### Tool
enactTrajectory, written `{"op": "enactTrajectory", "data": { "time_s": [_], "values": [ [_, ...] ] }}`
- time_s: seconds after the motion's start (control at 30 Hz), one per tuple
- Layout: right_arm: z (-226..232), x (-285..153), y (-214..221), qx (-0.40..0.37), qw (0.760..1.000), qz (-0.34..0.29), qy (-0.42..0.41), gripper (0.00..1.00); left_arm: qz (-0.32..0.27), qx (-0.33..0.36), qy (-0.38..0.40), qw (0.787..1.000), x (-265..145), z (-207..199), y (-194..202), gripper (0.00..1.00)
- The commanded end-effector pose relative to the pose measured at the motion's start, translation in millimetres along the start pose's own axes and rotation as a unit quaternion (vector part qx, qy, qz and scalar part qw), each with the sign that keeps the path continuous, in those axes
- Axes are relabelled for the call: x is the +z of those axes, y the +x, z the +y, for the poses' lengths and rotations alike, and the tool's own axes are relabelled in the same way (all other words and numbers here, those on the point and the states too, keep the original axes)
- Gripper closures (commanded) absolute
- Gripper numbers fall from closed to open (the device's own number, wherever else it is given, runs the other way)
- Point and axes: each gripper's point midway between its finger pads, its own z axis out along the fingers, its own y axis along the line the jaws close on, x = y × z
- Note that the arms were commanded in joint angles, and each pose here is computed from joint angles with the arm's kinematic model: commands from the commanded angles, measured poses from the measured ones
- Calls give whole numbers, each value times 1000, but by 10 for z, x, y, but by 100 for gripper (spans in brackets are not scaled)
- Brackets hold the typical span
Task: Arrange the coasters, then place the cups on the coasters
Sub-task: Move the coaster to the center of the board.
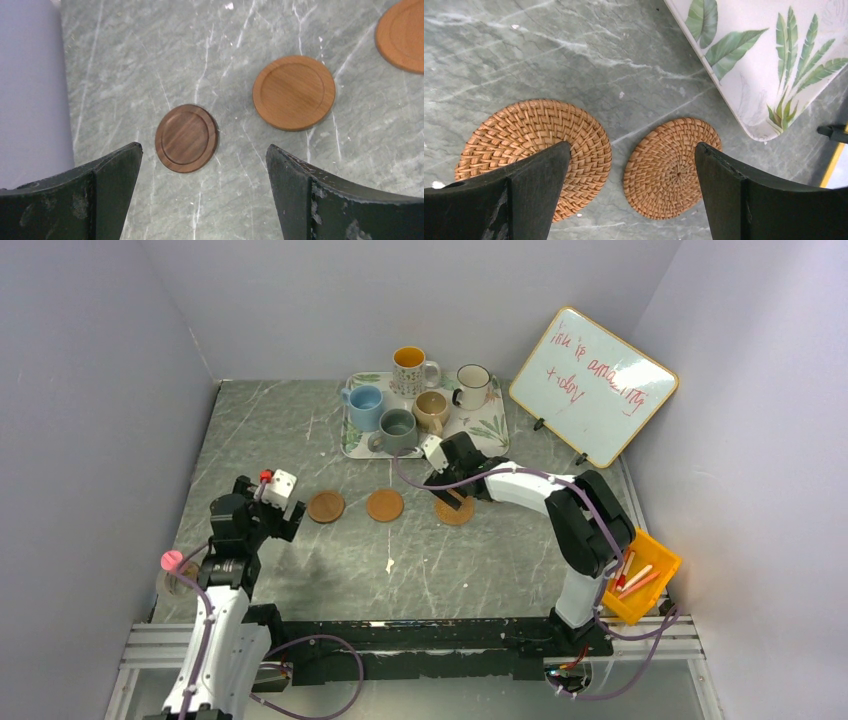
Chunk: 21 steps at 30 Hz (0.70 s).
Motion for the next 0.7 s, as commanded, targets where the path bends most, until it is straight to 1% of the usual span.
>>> {"op": "enactTrajectory", "data": {
  "time_s": [0.0,0.27,0.37,0.5,0.67],
  "values": [
    [190,39,-182,16,999,-38,-30,0,-49,9,-14,999,-71,54,-201,0],
    [301,-51,-359,15,997,-71,-39,0,-52,11,-13,999,-94,42,-206,0],
    [276,-67,-393,29,996,-75,-32,0,-55,13,-13,998,-105,37,-215,0],
    [124,33,-313,36,998,-46,19,0,-56,12,-15,998,-111,43,-216,0],
    [60,131,-205,32,998,-19,47,0,-55,11,-17,998,-110,49,-212,0]
  ]
}}
